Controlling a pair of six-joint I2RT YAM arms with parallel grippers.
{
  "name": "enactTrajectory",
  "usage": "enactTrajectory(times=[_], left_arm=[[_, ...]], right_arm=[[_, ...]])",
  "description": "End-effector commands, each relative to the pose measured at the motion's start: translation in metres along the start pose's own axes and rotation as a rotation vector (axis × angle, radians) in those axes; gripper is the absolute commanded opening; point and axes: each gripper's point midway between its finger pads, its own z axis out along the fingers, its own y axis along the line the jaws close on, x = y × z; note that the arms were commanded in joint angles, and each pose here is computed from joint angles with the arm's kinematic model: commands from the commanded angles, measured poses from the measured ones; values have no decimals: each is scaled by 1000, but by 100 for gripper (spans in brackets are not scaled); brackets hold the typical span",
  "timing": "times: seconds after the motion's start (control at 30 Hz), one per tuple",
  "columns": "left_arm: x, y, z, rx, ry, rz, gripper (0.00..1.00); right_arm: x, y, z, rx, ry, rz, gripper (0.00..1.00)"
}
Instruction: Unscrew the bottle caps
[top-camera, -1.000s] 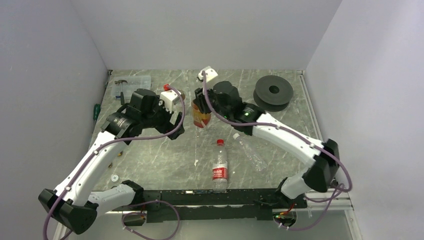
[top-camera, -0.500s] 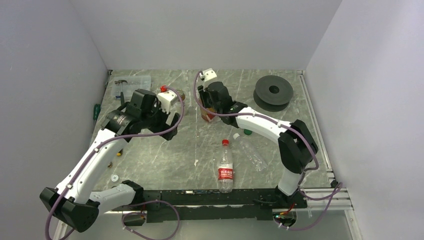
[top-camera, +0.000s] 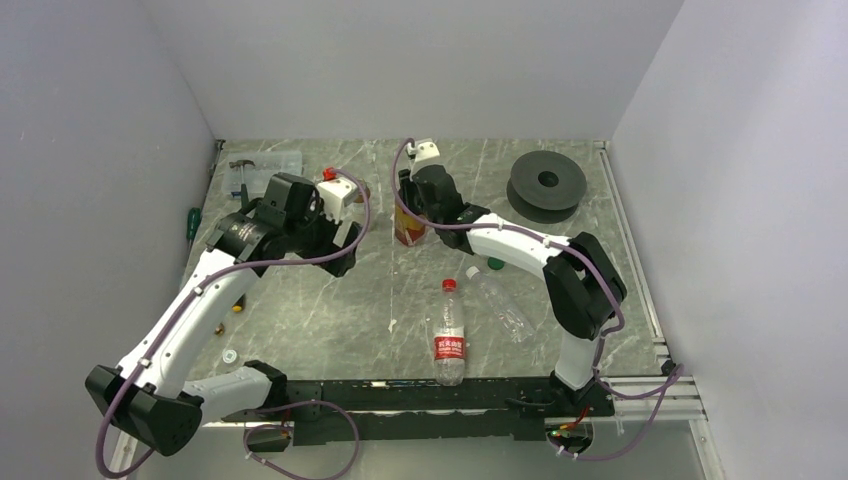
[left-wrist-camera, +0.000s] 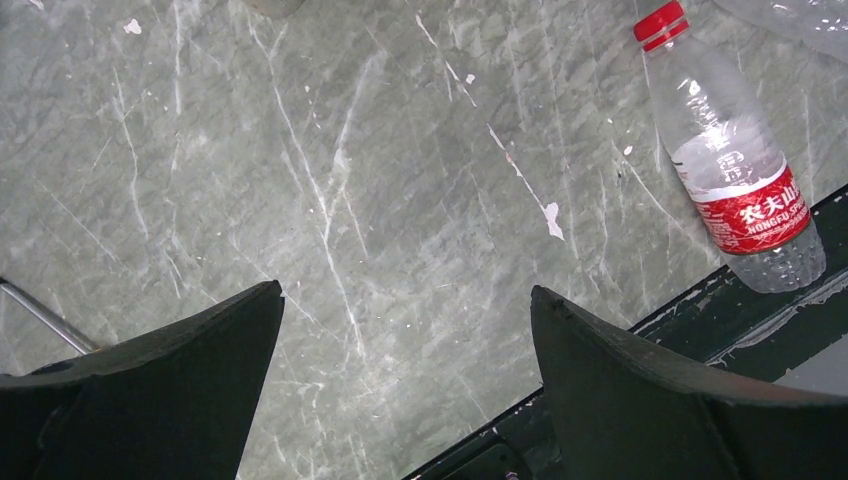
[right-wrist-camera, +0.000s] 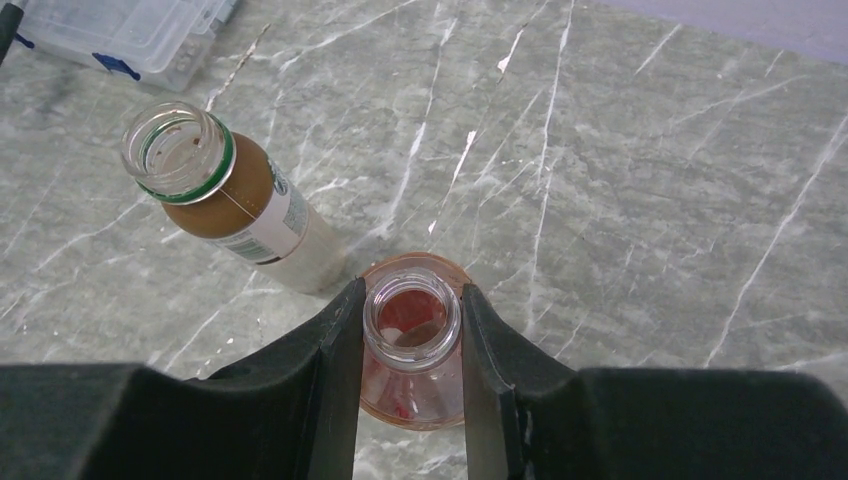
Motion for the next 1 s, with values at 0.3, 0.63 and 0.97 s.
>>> enactTrajectory(times=[0.3,0.63,0.97], left_arm=[[-20,-5,-11,28,-55,12,99],[-21,-7,-14,39,-60,6,99],[-33,-13,-31,58,-198,54,99]], right_arm=[[-35,-3,-19,12,-76,42,84],[-49,-12,-76,64,-2,134,100],[79,23,-164,59,463,136,100]])
